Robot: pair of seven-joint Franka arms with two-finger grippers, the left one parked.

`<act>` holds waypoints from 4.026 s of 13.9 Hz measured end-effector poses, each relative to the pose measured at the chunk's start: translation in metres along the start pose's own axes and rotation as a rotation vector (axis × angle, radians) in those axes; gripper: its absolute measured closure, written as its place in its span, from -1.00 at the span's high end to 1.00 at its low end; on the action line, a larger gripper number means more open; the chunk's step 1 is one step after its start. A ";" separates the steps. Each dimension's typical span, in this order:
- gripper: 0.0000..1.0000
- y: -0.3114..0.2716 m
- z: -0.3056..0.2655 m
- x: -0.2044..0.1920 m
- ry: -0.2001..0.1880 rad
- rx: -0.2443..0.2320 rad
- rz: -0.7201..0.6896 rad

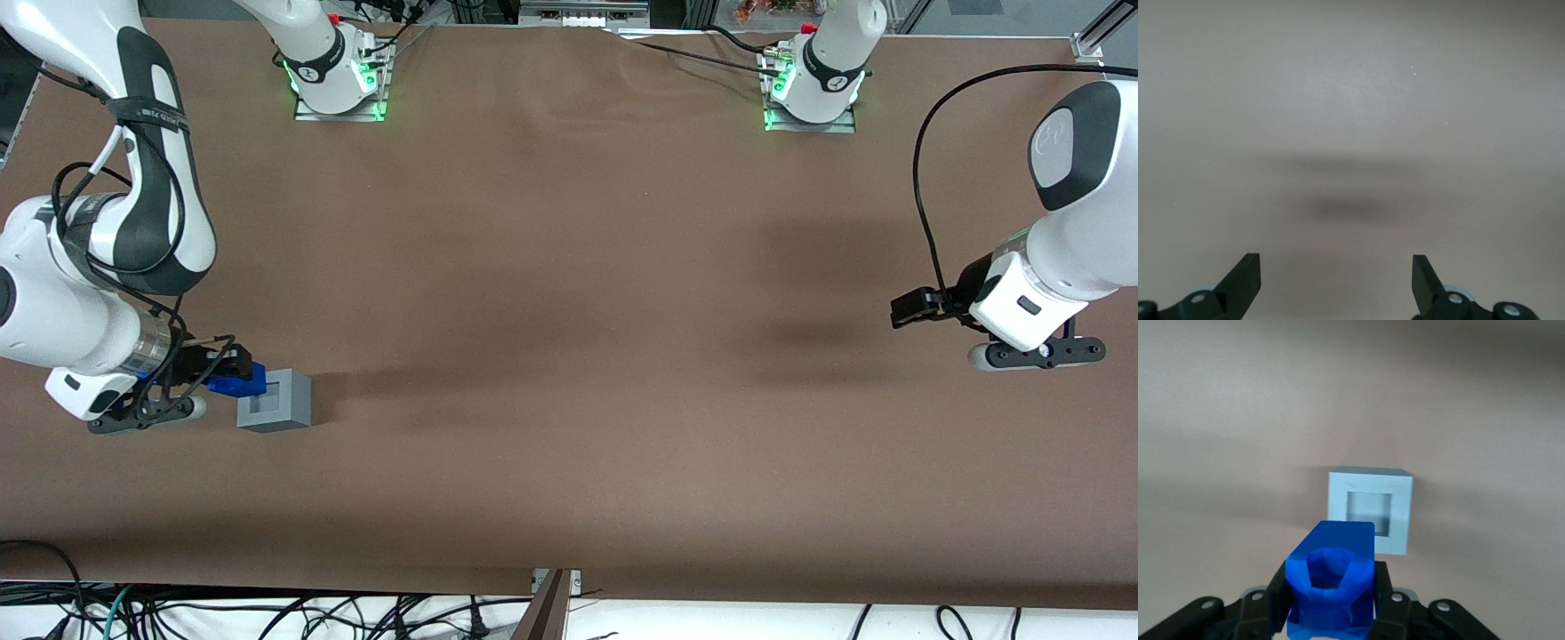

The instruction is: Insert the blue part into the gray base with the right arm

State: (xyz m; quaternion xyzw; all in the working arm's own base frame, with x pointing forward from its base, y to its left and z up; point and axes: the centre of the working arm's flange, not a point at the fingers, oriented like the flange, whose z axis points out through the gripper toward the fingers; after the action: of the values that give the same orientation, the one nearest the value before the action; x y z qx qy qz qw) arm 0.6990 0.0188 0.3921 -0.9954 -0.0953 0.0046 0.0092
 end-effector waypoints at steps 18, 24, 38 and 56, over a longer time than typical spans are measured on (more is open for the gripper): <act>0.01 0.003 0.076 0.017 0.012 -0.006 -0.009; 0.01 0.013 0.077 0.015 0.011 -0.006 -0.027; 0.01 0.013 0.078 0.014 0.006 0.001 -0.024; 0.01 0.028 0.094 0.001 -0.030 0.035 0.040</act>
State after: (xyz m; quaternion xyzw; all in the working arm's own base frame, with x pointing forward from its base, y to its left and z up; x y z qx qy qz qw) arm 0.7044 -0.0066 0.2978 -0.9966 -0.0754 0.0216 0.0253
